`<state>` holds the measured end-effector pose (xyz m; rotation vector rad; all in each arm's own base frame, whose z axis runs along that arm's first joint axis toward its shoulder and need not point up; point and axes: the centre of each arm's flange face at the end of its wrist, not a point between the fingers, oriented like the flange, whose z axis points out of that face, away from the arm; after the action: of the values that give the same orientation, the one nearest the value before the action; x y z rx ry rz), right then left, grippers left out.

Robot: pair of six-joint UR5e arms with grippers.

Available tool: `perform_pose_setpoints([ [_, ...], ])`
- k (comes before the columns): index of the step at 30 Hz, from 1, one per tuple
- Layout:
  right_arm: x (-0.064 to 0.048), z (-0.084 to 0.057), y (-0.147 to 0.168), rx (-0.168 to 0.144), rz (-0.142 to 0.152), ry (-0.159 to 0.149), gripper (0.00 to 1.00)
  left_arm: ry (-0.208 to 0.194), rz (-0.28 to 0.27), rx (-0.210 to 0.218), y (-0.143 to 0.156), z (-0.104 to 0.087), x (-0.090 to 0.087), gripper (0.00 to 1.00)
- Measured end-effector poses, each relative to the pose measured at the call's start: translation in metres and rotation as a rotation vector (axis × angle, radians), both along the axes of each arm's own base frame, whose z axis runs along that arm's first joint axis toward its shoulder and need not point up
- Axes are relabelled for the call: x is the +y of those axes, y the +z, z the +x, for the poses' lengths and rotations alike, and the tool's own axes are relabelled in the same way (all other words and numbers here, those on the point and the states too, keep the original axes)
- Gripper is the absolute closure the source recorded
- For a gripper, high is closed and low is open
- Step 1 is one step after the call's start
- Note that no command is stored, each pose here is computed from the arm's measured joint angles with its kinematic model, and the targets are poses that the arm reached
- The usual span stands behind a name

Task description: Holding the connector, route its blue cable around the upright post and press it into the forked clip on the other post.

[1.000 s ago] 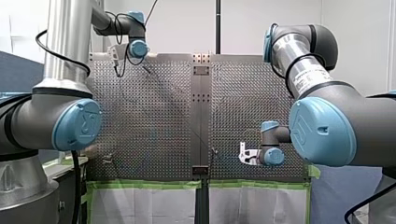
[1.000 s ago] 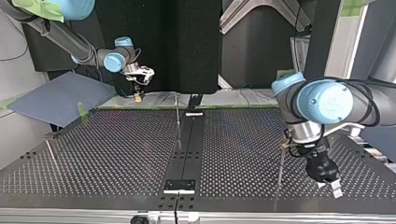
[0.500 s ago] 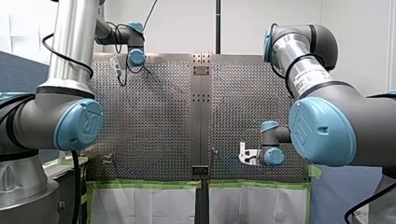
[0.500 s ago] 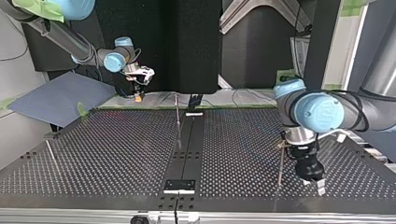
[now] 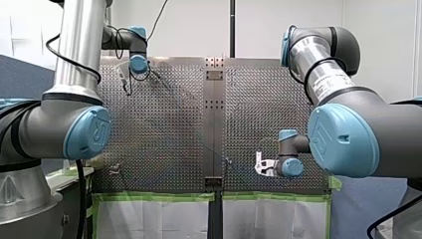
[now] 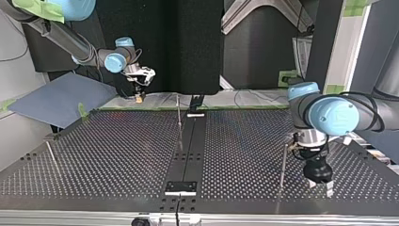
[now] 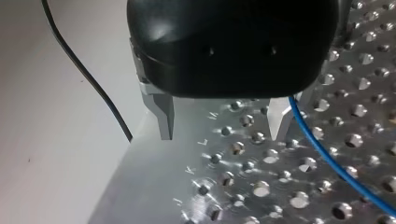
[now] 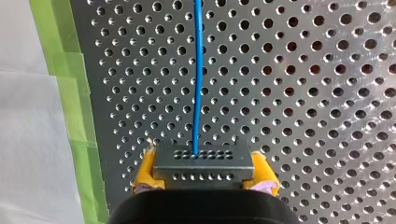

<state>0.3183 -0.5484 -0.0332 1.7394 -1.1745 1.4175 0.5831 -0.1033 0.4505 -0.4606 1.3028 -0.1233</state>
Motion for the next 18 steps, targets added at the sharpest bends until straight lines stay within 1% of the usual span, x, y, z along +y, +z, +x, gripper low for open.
perform_pose_setpoints([
  [5,0.000,-0.001,0.000,0.000,-0.001,-0.001,1.00,-0.008,-0.039,0.002,-0.013,-0.002,0.004,0.00],
  [14,0.000,-0.001,-0.001,0.000,0.001,-0.002,1.00,-0.004,-0.111,-0.013,-0.043,-0.005,0.018,0.00],
  [18,0.000,-0.001,-0.002,0.000,0.001,-0.002,1.00,-0.019,-0.146,-0.008,-0.054,-0.008,0.019,0.00],
])
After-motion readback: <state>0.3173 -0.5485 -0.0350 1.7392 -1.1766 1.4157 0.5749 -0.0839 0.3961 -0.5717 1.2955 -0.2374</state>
